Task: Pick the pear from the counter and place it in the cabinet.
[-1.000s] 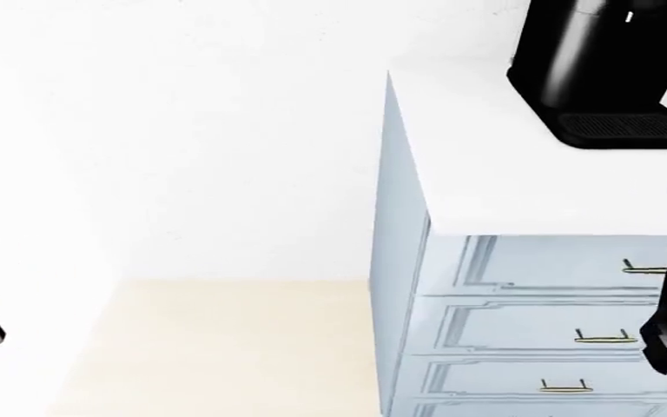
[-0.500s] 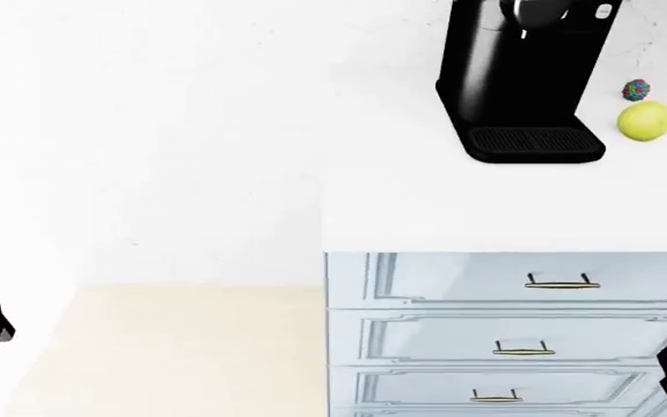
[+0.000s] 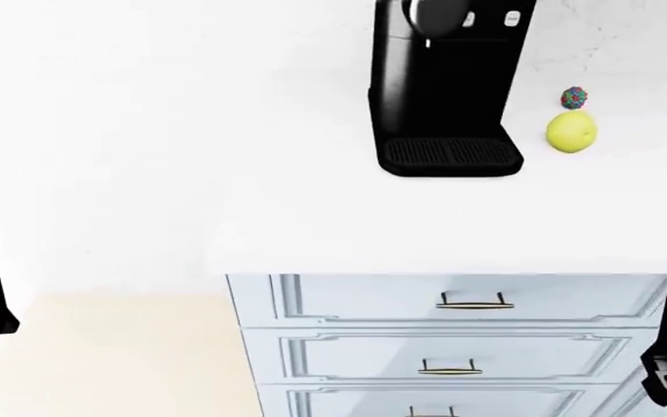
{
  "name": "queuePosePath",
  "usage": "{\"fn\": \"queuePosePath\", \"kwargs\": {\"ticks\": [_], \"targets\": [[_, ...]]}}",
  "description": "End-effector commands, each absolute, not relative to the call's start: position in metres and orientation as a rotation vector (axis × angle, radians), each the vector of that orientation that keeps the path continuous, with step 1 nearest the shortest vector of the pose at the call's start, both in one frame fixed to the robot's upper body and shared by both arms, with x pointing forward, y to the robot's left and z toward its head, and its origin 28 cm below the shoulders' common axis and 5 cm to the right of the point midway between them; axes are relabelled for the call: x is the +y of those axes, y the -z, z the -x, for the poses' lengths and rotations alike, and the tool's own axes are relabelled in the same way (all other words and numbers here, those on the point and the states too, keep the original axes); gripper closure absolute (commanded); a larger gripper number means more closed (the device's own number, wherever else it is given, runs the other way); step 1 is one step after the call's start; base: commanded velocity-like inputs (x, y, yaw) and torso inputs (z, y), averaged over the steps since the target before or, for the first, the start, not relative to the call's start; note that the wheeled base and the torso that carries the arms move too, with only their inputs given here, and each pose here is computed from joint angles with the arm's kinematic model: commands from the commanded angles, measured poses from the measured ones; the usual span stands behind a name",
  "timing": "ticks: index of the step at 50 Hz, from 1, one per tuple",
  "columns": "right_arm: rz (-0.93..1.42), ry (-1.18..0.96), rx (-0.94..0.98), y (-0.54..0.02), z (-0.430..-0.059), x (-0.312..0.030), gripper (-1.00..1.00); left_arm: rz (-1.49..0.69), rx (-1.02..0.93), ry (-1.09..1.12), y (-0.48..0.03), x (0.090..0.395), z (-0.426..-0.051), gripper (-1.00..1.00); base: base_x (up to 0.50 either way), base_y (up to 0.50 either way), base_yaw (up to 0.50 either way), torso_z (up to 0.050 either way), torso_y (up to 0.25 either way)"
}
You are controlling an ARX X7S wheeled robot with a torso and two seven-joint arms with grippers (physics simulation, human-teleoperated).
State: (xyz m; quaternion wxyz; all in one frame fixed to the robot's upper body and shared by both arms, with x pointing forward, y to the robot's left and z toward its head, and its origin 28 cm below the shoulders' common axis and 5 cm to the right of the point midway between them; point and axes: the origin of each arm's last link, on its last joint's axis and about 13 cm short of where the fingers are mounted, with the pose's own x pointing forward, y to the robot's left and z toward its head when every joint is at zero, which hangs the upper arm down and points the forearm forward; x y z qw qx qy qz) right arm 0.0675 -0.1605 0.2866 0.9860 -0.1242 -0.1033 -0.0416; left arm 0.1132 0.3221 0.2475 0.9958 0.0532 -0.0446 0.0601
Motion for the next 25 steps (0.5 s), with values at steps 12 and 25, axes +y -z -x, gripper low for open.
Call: {"fn": "queuePosePath", "kwargs": {"ticks": [12, 25], "targets": [[0.260, 0.079, -0.212, -0.2876, -0.0695, -0.1593, -1.00, -0.097, -0.102, -0.126, -0.2404, 0.3294, -0.1207, -1.00, 0.16, -0.47, 0.00, 0.000, 0.000], [0.262, 0.078, -0.213, -0.2881, -0.0685, -0.1596, -1.00, -0.095, -0.104, -0.127, -0.2387, 0.3303, -0.1224, -1.00, 0.18, -0.46, 0.00, 0.000, 0.000]]}}
